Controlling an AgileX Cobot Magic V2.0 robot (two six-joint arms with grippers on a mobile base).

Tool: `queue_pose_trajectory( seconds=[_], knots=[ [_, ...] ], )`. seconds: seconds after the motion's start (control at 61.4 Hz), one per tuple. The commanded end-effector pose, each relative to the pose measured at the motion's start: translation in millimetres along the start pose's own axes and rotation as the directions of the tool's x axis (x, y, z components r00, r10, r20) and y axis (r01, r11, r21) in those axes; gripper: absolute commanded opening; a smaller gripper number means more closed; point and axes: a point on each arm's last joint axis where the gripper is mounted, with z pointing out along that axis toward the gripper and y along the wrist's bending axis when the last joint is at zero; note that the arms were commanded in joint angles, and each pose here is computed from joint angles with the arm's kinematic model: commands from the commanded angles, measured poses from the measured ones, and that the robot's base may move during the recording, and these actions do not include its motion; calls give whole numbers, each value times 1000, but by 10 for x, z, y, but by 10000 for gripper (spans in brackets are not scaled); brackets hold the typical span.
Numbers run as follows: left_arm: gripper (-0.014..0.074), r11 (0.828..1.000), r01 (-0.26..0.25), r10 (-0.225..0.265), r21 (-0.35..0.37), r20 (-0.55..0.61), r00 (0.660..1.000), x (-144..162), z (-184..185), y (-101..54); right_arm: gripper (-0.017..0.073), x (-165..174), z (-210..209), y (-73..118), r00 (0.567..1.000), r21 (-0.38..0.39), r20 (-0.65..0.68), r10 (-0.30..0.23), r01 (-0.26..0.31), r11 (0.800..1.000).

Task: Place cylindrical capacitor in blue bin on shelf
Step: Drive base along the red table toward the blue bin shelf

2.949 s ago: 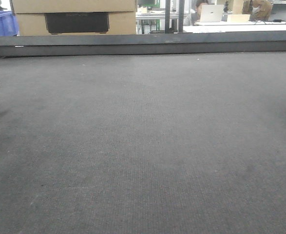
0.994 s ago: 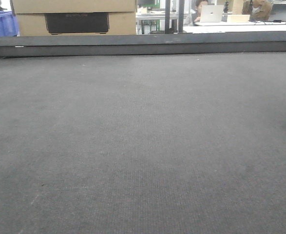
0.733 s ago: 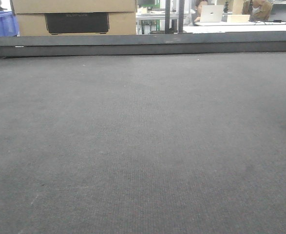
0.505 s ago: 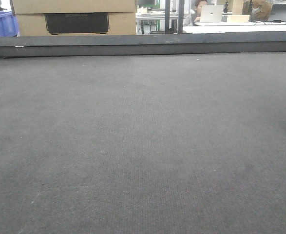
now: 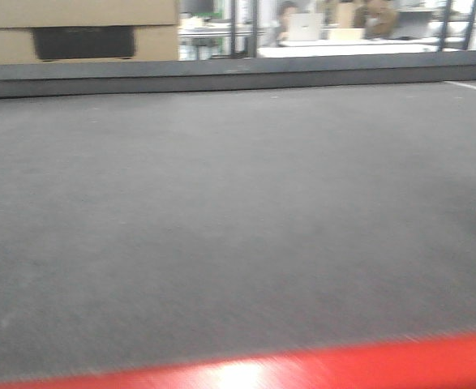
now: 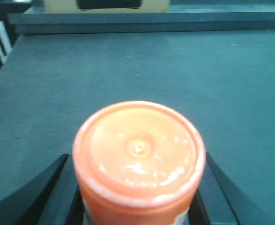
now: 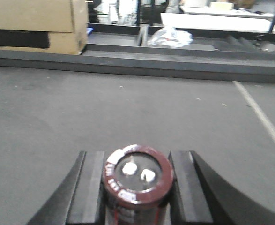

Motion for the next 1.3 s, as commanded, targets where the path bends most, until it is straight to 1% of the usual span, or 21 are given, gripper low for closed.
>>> queue_pose_trajectory(
  seconds=[0.0, 0.472, 0.57, 0.619, 1.287],
  knots=[
    [-111, 1000, -1, 0, 9, 28, 1000, -24, -15, -9, -90, -29, -13, -7, 999, 9, 36, -12, 12, 1000],
    [-111, 1000, -1, 0, 9, 28, 1000, -24, -15, -9, -90, -29, -13, -7, 999, 9, 36, -12, 12, 1000],
    [-111, 999, -11, 10, 30, 29, 1000, -24, -16, -34, -90, -29, -13, -7, 999, 9, 36, -12, 12, 1000],
    [-111, 999, -8, 7, 37, 28, 1000, -24, -16, -41, -90, -29, -13, -7, 999, 9, 36, -12, 12, 1000],
    [-111, 999, -9, 8, 36, 29, 1000, -24, -16, -40, -90, -29, -13, -7, 999, 9, 36, -12, 12, 1000]
  ],
)
